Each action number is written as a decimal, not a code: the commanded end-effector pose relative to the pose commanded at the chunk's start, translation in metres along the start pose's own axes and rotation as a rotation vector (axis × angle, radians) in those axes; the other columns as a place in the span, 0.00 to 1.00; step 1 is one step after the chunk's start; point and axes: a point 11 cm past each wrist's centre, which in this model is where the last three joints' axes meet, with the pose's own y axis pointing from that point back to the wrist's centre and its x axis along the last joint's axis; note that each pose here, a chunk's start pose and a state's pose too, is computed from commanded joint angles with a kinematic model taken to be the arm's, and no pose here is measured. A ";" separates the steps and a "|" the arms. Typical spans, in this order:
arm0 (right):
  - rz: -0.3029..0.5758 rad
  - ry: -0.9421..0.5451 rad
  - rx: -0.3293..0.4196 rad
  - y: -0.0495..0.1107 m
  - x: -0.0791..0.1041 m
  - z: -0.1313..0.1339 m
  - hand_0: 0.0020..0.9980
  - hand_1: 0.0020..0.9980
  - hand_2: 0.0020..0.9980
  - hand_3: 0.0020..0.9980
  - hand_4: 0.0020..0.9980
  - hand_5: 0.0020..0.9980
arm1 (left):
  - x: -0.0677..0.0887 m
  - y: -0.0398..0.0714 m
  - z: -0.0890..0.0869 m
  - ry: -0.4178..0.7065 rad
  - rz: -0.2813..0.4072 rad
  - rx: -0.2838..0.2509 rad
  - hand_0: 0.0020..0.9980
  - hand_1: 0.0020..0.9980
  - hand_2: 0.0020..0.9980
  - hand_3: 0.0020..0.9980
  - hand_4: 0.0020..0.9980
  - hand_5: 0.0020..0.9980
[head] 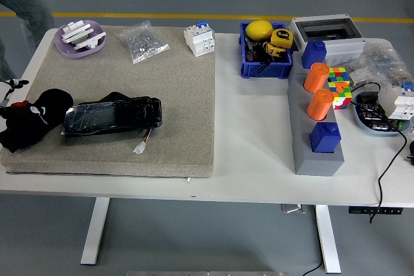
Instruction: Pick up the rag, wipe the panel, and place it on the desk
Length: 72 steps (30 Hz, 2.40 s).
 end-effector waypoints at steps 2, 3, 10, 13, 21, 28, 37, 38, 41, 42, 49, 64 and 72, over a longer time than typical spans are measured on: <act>0.000 0.000 0.001 0.000 0.000 0.000 0.74 0.51 0.65 0.60 1.00 0.59 | -0.001 -0.001 -0.001 -0.001 0.001 0.003 0.96 0.96 0.93 0.85 1.00 0.39; 0.001 0.000 0.003 0.000 0.000 -0.001 0.74 0.51 0.65 0.60 1.00 0.59 | -0.003 -0.001 -0.002 -0.001 -0.001 0.005 0.96 0.96 0.93 0.85 1.00 0.39; 0.005 0.002 0.012 0.000 0.000 -0.004 0.74 0.51 0.65 0.60 1.00 0.59 | -0.013 -0.004 -0.006 -0.021 -0.017 0.031 0.73 0.85 0.85 0.80 0.93 0.29; 0.007 0.002 0.015 0.001 0.001 -0.005 0.74 0.51 0.65 0.60 1.00 0.59 | -0.018 -0.005 -0.008 -0.035 -0.018 0.044 0.73 0.85 0.85 0.80 0.93 0.29; 0.014 0.006 0.015 0.001 0.003 -0.005 0.74 0.51 0.65 0.60 1.00 0.59 | -0.022 -0.005 -0.007 -0.046 0.008 0.043 0.40 0.65 0.75 0.62 0.83 0.19; 0.014 0.006 0.021 0.001 0.003 -0.008 0.74 0.51 0.65 0.60 1.00 0.59 | -0.027 -0.007 -0.004 -0.051 0.012 0.043 0.36 0.52 0.66 0.58 0.74 0.14; 0.009 0.016 0.006 0.001 0.003 -0.002 0.74 0.51 0.65 0.60 1.00 0.59 | -0.030 -0.007 -0.004 -0.062 0.025 0.042 0.32 0.44 0.61 0.57 0.65 0.08; 0.009 0.015 0.006 0.000 0.003 -0.002 0.74 0.51 0.65 0.60 1.00 0.60 | -0.031 -0.007 -0.004 -0.067 0.025 0.041 0.27 0.38 0.58 0.56 0.53 0.00; 0.006 0.015 0.005 0.000 0.002 -0.001 0.74 0.51 0.65 0.60 1.00 0.60 | -0.031 -0.007 -0.003 -0.079 0.034 0.039 0.27 0.38 0.58 0.56 0.53 0.00; 0.005 0.015 0.004 0.000 0.002 -0.001 0.74 0.51 0.65 0.60 1.00 0.60 | -0.031 -0.007 -0.003 -0.083 0.037 0.039 0.27 0.38 0.58 0.56 0.53 0.00; -0.004 0.012 -0.005 -0.001 -0.001 0.003 0.74 0.51 0.65 0.60 1.00 0.60 | -0.028 -0.004 0.001 -0.082 0.072 0.029 0.24 0.31 0.55 0.54 0.38 0.00; -0.005 0.004 -0.010 -0.001 0.000 0.006 0.74 0.51 0.65 0.60 1.00 0.60 | -0.021 0.029 0.029 -0.078 0.139 -0.001 0.23 0.23 0.53 0.53 0.25 0.00; -0.004 0.000 -0.011 -0.001 0.001 0.007 0.74 0.51 0.65 0.60 1.00 0.60 | -0.032 0.051 0.040 -0.027 0.147 -0.018 0.23 0.23 0.53 0.53 0.26 0.00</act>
